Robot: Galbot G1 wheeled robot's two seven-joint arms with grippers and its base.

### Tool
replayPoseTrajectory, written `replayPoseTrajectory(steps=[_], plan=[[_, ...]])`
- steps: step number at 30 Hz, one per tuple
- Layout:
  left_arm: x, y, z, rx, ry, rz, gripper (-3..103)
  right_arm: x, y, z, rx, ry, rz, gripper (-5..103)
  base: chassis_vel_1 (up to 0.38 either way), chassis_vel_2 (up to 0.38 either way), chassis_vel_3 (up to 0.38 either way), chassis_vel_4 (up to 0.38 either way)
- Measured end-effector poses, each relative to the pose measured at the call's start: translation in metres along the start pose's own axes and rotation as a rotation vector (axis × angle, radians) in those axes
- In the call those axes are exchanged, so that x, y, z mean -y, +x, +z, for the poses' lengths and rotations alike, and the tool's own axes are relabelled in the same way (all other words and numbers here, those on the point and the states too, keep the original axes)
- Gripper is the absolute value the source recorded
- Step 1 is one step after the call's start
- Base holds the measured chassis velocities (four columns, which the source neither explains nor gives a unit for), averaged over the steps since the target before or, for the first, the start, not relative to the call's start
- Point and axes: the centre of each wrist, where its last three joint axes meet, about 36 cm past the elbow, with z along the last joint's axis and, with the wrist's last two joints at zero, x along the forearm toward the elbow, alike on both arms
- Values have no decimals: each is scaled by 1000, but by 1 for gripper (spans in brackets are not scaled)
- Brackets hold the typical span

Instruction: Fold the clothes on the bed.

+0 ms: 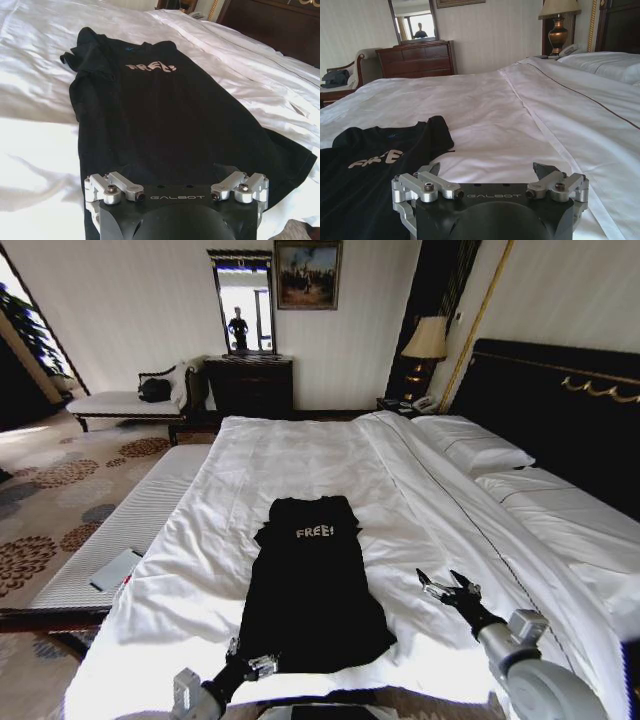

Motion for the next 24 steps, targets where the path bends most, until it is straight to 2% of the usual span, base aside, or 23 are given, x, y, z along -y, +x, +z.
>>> replayPoseTrajectory(steps=[6, 9, 11, 15, 24], plan=[[0, 12, 7, 5, -8, -20, 95, 0, 1, 2, 0, 6, 4, 100, 0, 0, 0, 0], [-9, 19, 14, 34, -66, -52, 95, 0, 1, 5, -3, 5, 7, 100, 0, 0, 0, 0], [-12, 23, 18, 37, -81, -66, 95, -1, 0, 7, -4, 1, 7, 100, 0, 0, 0, 0], [-16, 30, 26, 29, -86, -82, 95, -1, -1, 10, -8, -3, 10, 100, 0, 0, 0, 0], [-22, 41, 42, -17, -60, -100, 95, 1, -4, 12, -15, -6, 19, 100, 0, 0, 0, 0]])
